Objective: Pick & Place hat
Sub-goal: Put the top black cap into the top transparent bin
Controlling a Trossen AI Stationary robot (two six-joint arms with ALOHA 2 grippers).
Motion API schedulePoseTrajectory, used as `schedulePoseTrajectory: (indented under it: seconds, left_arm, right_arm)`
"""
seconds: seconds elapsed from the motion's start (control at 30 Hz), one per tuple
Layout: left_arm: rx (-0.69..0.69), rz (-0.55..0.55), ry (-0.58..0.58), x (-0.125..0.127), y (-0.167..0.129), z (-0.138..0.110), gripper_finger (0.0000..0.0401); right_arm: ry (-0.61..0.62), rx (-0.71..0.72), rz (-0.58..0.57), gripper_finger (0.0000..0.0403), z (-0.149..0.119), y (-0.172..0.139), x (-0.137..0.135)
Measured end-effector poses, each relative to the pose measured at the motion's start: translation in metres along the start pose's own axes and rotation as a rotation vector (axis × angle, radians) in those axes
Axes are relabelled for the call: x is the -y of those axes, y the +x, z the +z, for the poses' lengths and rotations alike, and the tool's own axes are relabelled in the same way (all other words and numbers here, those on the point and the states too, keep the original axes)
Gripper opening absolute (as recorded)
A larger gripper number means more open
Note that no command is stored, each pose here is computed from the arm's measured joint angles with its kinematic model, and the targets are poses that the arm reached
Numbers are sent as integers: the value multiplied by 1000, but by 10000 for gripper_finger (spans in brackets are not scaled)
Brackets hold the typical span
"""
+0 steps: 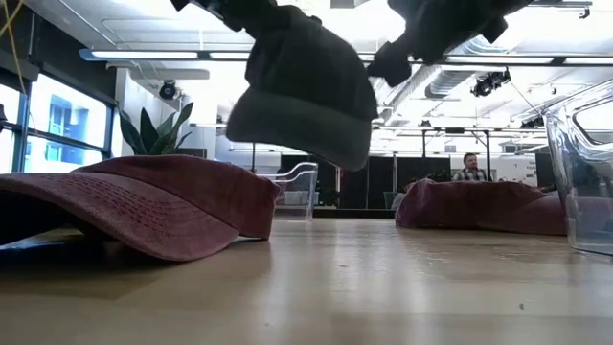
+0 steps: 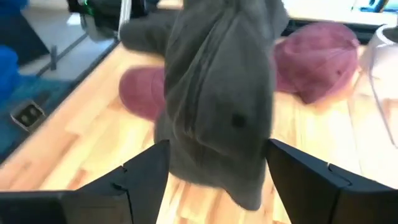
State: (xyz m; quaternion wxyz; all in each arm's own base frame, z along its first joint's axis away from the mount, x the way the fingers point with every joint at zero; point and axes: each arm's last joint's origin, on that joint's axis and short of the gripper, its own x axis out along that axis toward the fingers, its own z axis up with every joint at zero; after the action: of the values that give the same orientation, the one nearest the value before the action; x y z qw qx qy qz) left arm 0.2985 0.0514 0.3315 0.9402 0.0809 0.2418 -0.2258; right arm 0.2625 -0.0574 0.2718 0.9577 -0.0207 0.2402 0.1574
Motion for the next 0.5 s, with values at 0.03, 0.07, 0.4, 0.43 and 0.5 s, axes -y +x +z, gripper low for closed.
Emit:
schedulePoseTrajectory:
  seconds: [0.03,0.07,0.4,0.43,0.5]
  left_arm:
    - [0,0,7,0,0,0,0]
    - [0,1,13,0,0,0,0]
    - [-6,11,12,0,0,0,0]
    - [-6,12,12,0,0,0,0]
    - [-6,15,14,0,0,0,0]
  right_arm:
    - [-14,3,4,262,-1,3,2]
    - [-26,9,3,260,-1,7,4]
    - [31,-4,-122,254,-9,9,28]
    - [35,1,-108,256,-10,8,29]
    - [31,18,-62,261,-11,11,31]
